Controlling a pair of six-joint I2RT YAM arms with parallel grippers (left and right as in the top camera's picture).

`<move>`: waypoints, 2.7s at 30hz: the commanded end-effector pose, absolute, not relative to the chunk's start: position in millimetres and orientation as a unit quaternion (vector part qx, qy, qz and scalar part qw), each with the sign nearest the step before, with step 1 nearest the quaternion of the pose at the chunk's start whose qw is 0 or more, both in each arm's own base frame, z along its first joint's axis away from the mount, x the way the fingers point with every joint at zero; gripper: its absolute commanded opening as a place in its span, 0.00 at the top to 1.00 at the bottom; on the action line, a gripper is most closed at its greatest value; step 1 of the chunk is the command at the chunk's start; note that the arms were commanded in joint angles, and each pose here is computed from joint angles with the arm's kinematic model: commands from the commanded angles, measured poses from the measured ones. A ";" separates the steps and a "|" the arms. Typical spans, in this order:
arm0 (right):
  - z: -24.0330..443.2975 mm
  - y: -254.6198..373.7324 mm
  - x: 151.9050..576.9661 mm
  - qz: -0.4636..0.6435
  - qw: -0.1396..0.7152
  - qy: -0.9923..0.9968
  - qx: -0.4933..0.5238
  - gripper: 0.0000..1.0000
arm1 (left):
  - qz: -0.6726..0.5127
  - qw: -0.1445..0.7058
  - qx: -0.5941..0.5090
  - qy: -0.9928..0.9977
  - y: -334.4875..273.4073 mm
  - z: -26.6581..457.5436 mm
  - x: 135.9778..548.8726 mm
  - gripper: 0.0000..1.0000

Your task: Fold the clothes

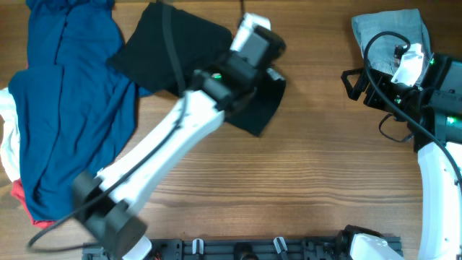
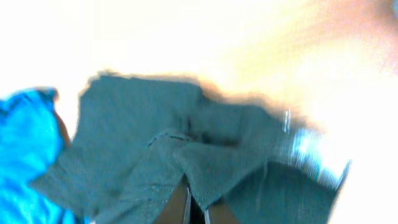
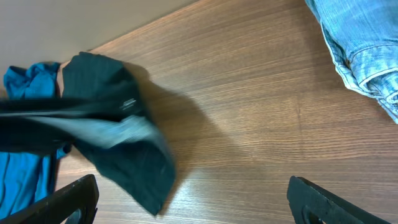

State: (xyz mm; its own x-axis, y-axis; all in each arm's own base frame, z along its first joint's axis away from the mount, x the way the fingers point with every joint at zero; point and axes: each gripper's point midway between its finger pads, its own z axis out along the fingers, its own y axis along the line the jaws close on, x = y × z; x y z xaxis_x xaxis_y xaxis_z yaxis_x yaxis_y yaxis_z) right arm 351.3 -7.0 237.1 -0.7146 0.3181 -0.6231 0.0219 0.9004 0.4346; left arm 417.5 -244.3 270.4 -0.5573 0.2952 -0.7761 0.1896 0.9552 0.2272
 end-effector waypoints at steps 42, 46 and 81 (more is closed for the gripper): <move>57.2 251.4 351.9 0.343 0.234 0.894 -0.171 0.04 | 0.054 0.608 0.004 0.792 -178.5 404.7 427.3 0.96; 60.1 252.8 355.1 0.345 0.243 0.890 -0.173 0.12 | 0.045 0.627 -0.013 0.778 -165.1 426.8 418.6 0.96; 436.1 36.3 311.3 0.057 0.546 0.824 -0.141 0.96 | 0.094 0.645 -0.104 0.751 -24.2 496.1 311.6 0.96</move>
